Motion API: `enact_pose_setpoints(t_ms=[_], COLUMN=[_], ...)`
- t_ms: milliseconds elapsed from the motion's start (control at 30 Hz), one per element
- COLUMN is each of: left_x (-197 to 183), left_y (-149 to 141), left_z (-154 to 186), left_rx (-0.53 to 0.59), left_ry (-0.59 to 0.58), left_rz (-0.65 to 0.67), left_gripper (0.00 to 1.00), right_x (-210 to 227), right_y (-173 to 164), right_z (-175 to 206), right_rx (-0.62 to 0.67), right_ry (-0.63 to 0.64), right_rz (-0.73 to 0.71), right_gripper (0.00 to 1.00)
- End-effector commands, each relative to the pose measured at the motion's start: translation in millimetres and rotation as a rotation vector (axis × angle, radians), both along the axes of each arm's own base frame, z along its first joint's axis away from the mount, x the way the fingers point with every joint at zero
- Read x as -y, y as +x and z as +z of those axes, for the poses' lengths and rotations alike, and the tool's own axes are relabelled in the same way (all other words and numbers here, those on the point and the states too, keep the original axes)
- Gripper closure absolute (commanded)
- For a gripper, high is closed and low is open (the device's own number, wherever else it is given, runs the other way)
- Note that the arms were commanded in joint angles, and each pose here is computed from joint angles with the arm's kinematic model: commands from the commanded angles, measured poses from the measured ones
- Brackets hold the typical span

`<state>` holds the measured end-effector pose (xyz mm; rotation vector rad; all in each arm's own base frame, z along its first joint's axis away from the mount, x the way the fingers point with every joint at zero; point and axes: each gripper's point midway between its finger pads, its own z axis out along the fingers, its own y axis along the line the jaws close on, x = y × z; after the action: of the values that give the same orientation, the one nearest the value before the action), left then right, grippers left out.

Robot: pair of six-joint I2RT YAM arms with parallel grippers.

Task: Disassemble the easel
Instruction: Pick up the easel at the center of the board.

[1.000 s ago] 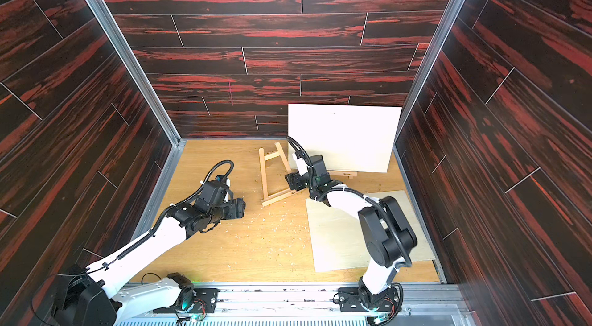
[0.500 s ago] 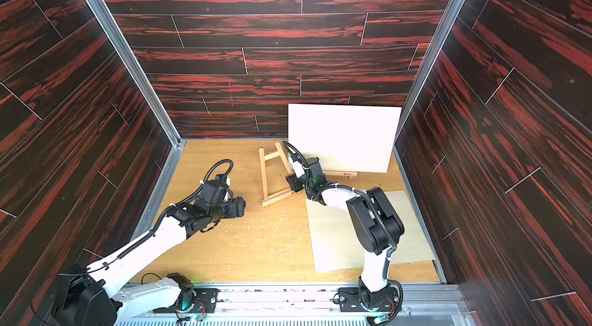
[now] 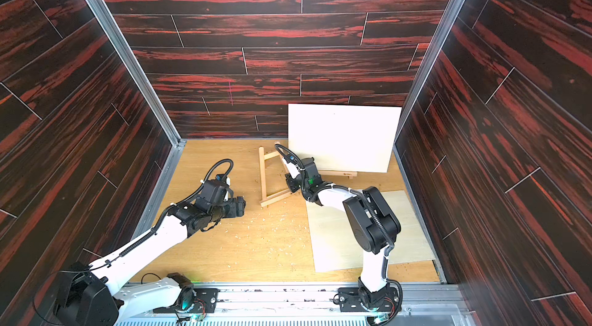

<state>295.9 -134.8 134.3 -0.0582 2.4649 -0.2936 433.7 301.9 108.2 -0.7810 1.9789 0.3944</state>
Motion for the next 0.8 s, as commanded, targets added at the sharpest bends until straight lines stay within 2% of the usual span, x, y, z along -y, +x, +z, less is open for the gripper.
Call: enact_pose_setpoints(t_ms=[0, 233, 467, 767], left_x=[-3.8, -21.6, -41.1, -35.5], left_y=[4.4, 11.0, 25.4, 39.1], left_z=[7.2, 19.9, 34.9, 33.4], left_rx=[0.015, 0.041, 0.072, 0.059], left_ry=[-0.004, -0.062, -0.152, -0.246], left_rz=[0.011, 0.070, 0.109, 0.062], left_gripper=[0.13, 0.13, 0.12, 0.12], right_x=[-11.2, -20.6, -33.8, -43.7], right_y=[-2.3, -16.9, -50.7, -92.3], right_z=[4.9, 31.5, 51.0, 64.0], right_rx=[0.044, 0.101, 0.108, 0.063], right_ry=[-0.022, -0.035, -0.050, -0.025], right_rz=[0.041, 0.084, 0.157, 0.217], right_gripper=[0.83, 0.86, 0.87, 0.88])
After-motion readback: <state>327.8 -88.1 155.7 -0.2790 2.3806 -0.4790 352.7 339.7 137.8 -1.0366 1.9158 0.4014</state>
